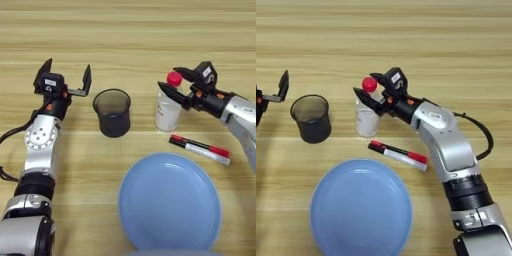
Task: Move the objects on the table
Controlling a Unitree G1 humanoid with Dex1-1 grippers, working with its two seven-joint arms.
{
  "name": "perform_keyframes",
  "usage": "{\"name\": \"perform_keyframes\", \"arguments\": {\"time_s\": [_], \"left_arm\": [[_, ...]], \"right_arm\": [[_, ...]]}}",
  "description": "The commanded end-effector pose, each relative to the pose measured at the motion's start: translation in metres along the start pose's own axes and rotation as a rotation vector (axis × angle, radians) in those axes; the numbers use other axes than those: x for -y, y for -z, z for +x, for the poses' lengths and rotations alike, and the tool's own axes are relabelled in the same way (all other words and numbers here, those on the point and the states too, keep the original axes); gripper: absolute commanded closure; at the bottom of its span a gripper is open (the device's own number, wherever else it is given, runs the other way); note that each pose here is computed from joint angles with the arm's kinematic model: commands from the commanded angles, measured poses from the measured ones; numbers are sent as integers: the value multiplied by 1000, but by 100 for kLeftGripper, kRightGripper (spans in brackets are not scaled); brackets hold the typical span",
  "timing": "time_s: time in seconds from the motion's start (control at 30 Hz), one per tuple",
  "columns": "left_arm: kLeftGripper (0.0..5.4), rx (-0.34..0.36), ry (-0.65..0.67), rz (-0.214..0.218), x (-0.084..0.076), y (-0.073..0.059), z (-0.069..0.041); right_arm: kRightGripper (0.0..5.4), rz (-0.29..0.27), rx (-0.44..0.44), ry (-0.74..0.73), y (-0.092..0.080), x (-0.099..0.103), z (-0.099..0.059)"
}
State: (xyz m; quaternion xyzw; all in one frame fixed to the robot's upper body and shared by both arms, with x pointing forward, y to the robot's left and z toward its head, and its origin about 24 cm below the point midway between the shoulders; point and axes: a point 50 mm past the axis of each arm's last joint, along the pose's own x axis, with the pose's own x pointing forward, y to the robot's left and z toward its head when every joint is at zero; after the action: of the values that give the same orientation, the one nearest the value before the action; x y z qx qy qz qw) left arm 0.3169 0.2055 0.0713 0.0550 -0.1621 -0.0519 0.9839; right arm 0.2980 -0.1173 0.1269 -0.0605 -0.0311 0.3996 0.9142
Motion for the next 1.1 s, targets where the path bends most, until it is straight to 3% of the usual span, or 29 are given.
{"name": "perform_keyframes", "arguments": {"time_s": [0.03,0.27,0.53,0.77,1.1], "left_arm": [[0,7,7,6,1,-2,3],[0,6,7,6,1,-2,3],[0,7,7,6,1,-2,4],[0,8,7,6,1,-2,4],[0,11,9,7,1,-3,5]], "right_arm": [[276,-8,-10,-8,-1,-1,0],[351,-11,-7,-8,-3,0,-1],[353,-15,7,7,-7,5,-1],[353,-25,50,40,-20,13,-4],[353,-30,79,121,-32,34,-28]]}}
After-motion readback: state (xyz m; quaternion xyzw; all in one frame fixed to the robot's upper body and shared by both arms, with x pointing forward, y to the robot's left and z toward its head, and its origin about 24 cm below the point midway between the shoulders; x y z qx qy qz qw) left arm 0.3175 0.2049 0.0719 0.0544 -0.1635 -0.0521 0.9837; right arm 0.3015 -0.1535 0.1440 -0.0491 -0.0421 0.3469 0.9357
